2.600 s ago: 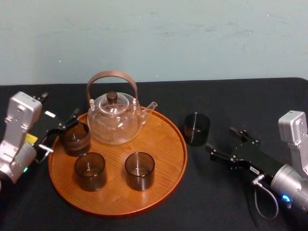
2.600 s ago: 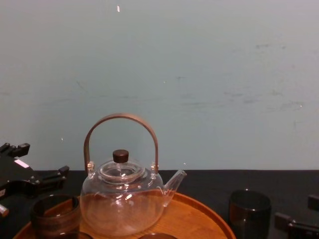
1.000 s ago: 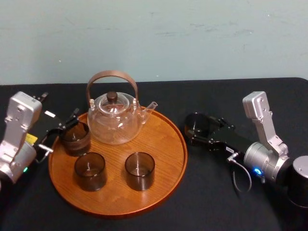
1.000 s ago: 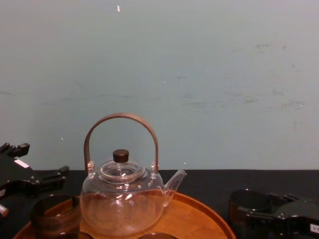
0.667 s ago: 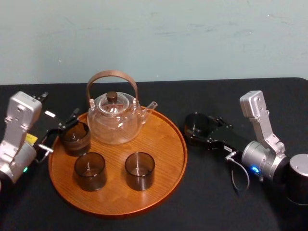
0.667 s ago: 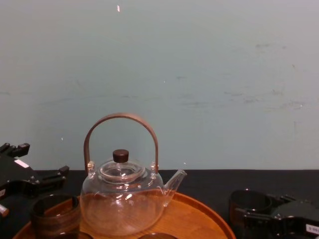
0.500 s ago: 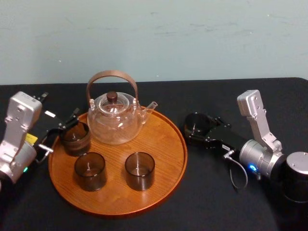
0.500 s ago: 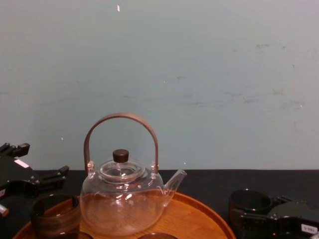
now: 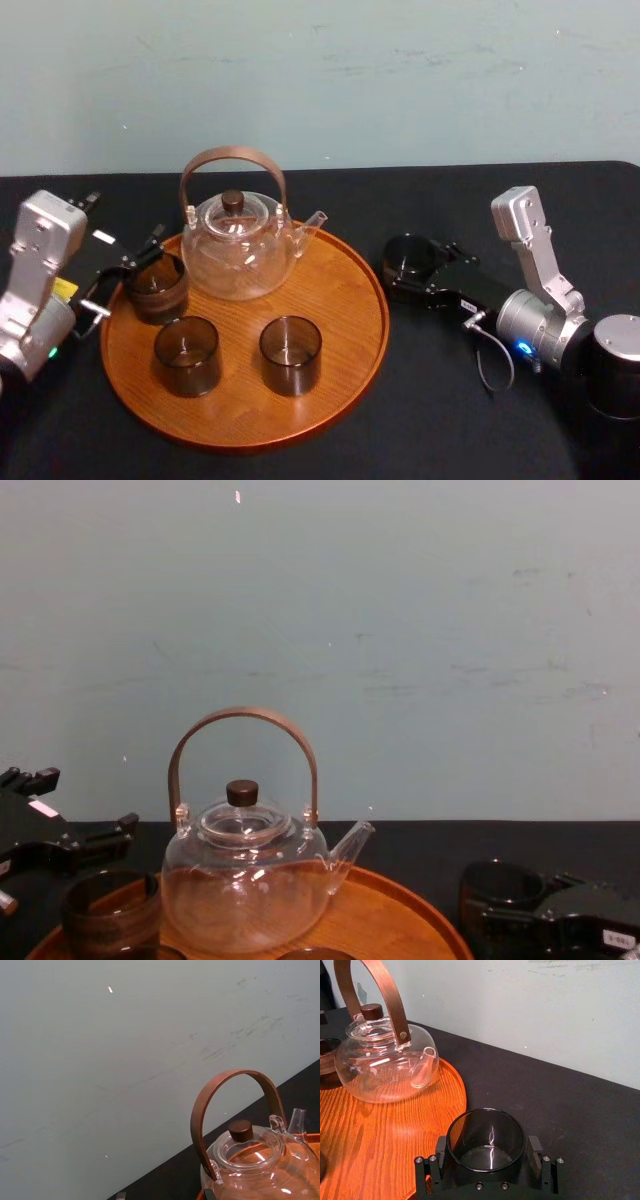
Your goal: Pick up the glass from the table and place it on the tray.
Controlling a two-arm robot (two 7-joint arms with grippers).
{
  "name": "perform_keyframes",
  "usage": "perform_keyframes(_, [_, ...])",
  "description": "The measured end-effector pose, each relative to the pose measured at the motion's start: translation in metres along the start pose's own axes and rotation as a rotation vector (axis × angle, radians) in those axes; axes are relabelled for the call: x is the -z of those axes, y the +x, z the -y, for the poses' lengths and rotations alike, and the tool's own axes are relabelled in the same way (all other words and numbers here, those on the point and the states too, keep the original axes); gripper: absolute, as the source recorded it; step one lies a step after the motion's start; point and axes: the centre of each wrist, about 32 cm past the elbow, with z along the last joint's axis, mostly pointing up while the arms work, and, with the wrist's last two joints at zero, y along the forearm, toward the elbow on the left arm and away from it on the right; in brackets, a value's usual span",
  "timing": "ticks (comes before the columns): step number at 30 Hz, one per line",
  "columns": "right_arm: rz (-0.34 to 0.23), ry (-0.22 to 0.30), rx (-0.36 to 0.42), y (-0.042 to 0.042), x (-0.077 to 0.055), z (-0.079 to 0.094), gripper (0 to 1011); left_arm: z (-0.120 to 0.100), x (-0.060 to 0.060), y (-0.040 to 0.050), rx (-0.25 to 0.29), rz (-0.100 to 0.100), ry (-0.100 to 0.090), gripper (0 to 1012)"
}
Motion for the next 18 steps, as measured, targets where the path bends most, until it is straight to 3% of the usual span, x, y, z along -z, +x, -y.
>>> perform_keyframes(7, [-0.001, 0.0, 0.001, 0.0, 0.0, 0.0003, 904, 0.0, 0.0, 0.0, 0.0, 0.0, 0.0, 1001])
perform_keyframes(18, [-0.002, 0.0, 0.002, 0.0002, -0.0001, 0.0007, 903, 0.0, 0.0, 0.0, 0.0, 0.0, 0.0, 1001])
